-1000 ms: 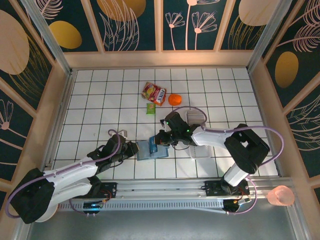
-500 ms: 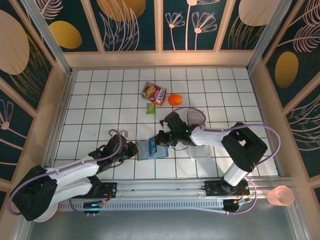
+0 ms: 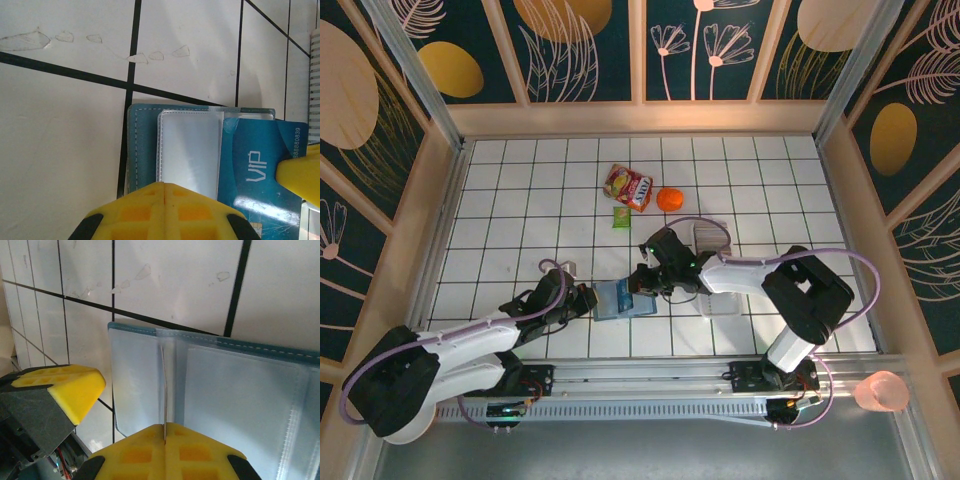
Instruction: Put the credit cards into the card holder
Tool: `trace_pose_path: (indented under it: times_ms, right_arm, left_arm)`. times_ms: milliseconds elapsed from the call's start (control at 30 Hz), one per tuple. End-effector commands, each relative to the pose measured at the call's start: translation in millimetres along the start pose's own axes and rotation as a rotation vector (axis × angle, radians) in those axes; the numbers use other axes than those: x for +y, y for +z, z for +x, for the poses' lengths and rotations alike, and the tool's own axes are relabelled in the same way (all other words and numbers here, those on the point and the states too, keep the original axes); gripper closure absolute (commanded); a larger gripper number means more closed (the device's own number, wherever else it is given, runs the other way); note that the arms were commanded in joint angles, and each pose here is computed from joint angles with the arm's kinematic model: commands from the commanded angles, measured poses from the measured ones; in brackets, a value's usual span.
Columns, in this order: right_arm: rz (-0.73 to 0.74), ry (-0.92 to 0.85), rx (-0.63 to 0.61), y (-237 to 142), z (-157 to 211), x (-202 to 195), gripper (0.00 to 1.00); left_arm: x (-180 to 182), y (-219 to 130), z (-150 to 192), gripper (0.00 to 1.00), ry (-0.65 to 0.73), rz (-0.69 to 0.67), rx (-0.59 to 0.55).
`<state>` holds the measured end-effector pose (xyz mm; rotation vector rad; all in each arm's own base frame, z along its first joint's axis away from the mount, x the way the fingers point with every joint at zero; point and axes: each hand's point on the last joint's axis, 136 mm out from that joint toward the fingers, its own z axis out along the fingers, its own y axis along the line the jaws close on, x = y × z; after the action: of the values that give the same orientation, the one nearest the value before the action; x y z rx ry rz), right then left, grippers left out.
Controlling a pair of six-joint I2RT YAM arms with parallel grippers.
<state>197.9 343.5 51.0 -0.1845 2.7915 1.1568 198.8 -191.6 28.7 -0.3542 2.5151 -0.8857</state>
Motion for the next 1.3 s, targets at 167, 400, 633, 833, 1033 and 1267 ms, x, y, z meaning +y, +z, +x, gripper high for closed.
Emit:
trace_pose_path:
  times_ms: [167, 400, 633, 833, 1033, 1267]
  right_arm:
    - [0.079, 0.072, 0.017, 6, 10, -21, 1.00]
    - [0.052, 0.068, 0.029, 11, 10, -15, 1.00]
    - [0.038, 0.068, 0.040, 16, 10, -14, 1.00]
    - [-0.007, 0.079, 0.037, 17, 9, -6, 1.00]
    - [-0.023, 0.092, 0.036, 19, 8, -4, 1.00]
    - [-0.009, 0.108, 0.042, 22, 10, -10, 1.00]
  left_arm:
    - [6, 4, 8, 0.99, 0.013, -0.007, 0.028]
    - [12, 4, 10, 0.99, 0.014, -0.027, 0.030]
    - [17, 5, 11, 1.00, 0.018, -0.046, 0.031]
    - [20, 8, 13, 1.00, 0.022, -0.061, 0.045]
    - [22, 9, 15, 1.00, 0.025, -0.070, 0.053]
    - [24, 9, 16, 1.00, 0.028, -0.080, 0.054]
